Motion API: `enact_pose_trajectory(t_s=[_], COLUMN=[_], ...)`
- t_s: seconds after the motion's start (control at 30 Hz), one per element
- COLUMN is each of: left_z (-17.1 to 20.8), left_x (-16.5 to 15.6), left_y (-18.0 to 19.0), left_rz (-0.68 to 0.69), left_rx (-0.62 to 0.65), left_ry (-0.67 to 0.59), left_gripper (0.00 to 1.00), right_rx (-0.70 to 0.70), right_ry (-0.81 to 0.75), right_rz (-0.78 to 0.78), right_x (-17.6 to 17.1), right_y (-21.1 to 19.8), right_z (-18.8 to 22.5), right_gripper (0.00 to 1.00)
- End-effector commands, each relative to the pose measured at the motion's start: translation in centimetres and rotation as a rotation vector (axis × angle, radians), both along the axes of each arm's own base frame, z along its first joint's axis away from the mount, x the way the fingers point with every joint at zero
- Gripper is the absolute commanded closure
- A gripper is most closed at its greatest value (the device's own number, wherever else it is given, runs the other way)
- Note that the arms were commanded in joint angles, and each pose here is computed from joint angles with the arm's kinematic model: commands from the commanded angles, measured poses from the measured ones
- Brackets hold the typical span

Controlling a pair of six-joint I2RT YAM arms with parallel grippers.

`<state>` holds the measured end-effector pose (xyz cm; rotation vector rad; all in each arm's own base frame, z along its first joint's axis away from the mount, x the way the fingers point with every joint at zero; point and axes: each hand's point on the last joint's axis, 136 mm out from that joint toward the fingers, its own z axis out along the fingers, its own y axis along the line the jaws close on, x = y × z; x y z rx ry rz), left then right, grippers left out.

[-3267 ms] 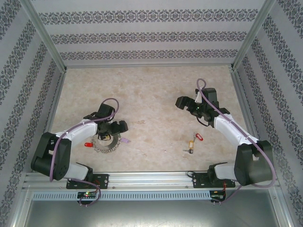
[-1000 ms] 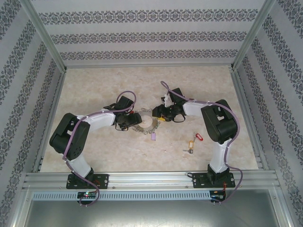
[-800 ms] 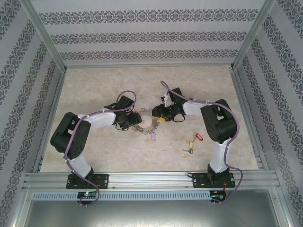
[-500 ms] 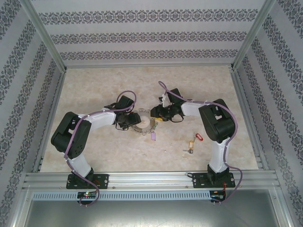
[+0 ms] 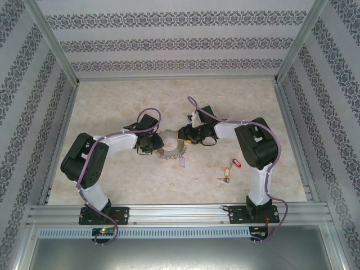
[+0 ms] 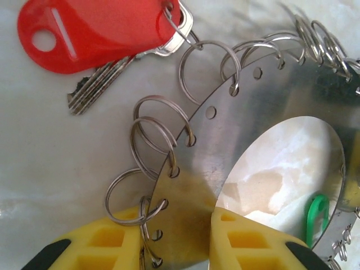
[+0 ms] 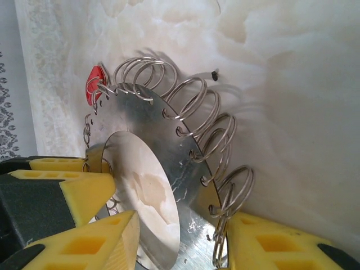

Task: Put the keys on the keyring

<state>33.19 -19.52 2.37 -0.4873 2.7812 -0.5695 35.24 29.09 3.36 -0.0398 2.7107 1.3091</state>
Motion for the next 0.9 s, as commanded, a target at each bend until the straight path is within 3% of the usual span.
enact_pose_trajectory(t_s=[0.0,0.13,0.37,0.53,0.63,0.73,0.87], left_z=[2.2,4.3,7.2,7.8,7.8,8.1,8.5], left_x=[1.3,1.6,2.4,2.5,2.5,2.6,2.8], left_y=[-1.5,-1.4,-3.1,-3.8,-3.9,-3.8,-3.6], left_rz=[-0.010,0.025,0.010,0.003,0.004,0.006,0.010], left_rx=[-0.072,-0.102,-0.210,-0.266,-0.281,-0.277,-0.272], left_ry=[-0.087,-0.124,-0.181,-0.205,-0.210,-0.226,-0.239], left_gripper=[0.80,0.88,0.90,0.71,0.71,0.76,0.89], right_rx=[0.005,0.027,0.083,0.099,0.102,0.103,0.110], right_ry=[0.010,-0.002,-0.015,-0.018,-0.013,-0.013,-0.025], right_rz=[-0.004,-0.023,-0.040,-0.049,-0.058,-0.063,-0.074], right_x=[-0.4,0.1,0.8,1.1,1.1,1.0,1.2], right_y=[-0.1,-0.4,-0.7,-1.0,-1.3,-1.4,-1.6], right_z=[-0.3,0.7,2.3,2.7,2.6,2.6,3.0], right_gripper=[0.55,0.55,0.53,0.53,0.53,0.53,0.53])
